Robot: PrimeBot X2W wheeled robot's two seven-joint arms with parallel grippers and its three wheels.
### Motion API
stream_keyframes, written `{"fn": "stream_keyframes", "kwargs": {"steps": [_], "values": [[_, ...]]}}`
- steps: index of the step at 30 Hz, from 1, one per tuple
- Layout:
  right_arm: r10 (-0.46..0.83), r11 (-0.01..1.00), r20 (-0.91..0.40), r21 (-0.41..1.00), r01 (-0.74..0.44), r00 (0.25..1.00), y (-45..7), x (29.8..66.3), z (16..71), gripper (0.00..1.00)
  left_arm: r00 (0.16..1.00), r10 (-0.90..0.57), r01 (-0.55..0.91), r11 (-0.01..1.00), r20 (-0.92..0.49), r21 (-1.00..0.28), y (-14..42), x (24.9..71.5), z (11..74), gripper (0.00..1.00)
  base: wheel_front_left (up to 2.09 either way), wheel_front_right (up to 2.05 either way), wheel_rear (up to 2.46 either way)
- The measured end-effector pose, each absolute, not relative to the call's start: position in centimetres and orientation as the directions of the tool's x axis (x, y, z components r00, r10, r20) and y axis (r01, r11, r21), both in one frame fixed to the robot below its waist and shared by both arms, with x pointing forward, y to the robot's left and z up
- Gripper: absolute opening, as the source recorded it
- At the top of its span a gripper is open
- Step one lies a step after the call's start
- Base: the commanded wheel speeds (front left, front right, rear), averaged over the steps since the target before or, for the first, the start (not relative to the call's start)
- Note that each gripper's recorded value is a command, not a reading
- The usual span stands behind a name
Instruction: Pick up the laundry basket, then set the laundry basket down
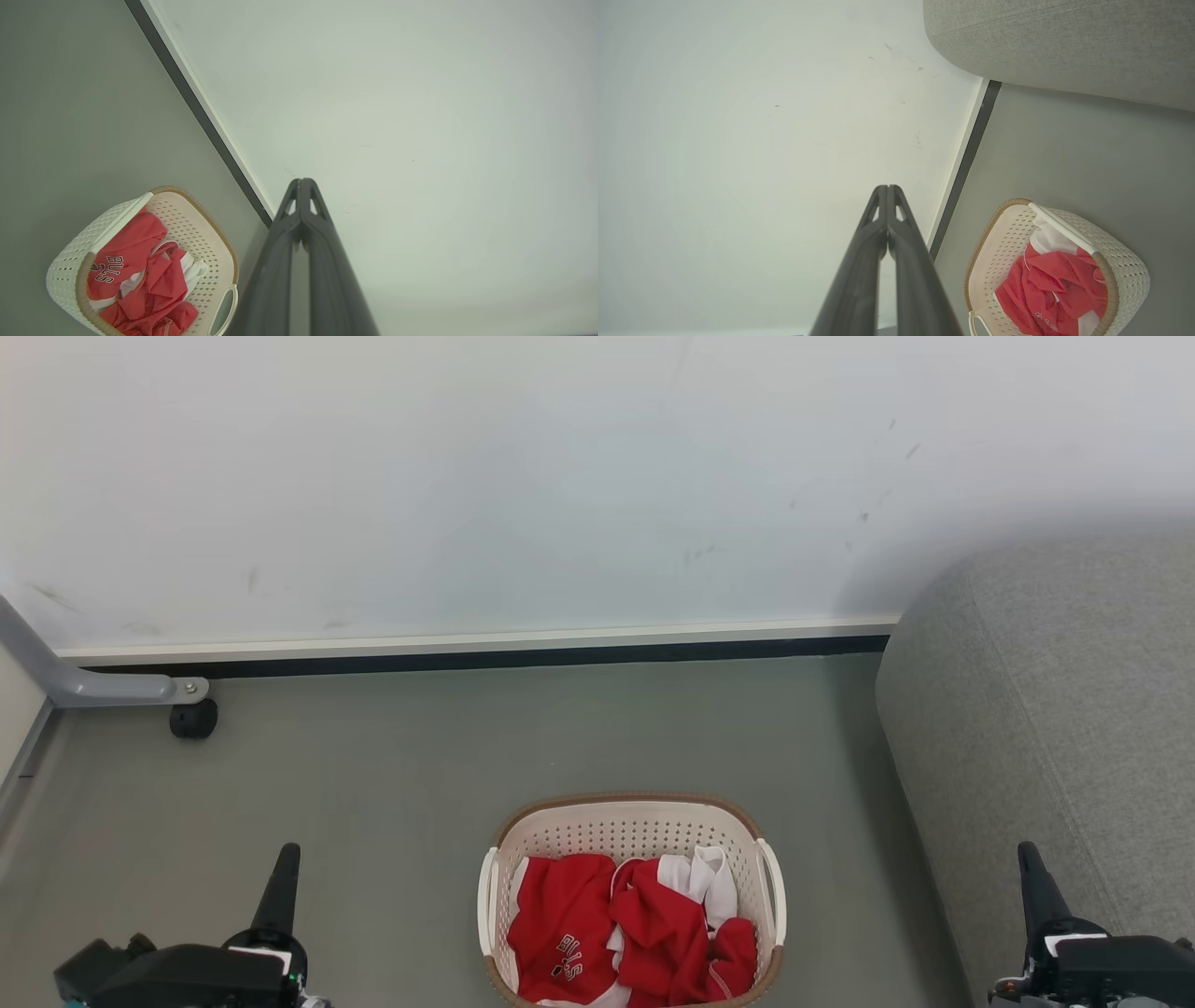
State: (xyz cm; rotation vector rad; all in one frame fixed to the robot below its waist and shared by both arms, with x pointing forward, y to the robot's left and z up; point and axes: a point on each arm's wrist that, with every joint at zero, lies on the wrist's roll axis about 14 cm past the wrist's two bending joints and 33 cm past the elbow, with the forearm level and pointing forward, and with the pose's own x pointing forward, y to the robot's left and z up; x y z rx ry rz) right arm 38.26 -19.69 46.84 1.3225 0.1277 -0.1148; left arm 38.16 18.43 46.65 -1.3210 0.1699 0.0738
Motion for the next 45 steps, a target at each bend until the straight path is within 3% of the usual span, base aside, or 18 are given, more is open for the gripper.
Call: {"fn": "stream_keyframes", "kwargs": {"steps": [17, 45], "values": [[-0.019, -0.002, -0.084, 0.996, 0.084, 0.996, -20.5, 38.1, 48.2, 0.00, 0.996, -0.023, -0.085, 0.010, -0.085, -0.996, 19.1, 38.2, 48.1, 0.00, 0.00, 0.00, 0.00], [-0.020, -0.004, -0.083, 0.997, 0.083, 0.996, -20.5, 38.1, 48.2, 0.00, 0.996, -0.022, -0.084, -0.002, -0.084, -0.996, 19.1, 38.2, 48.1, 0.00, 0.00, 0.00, 0.00]]}}
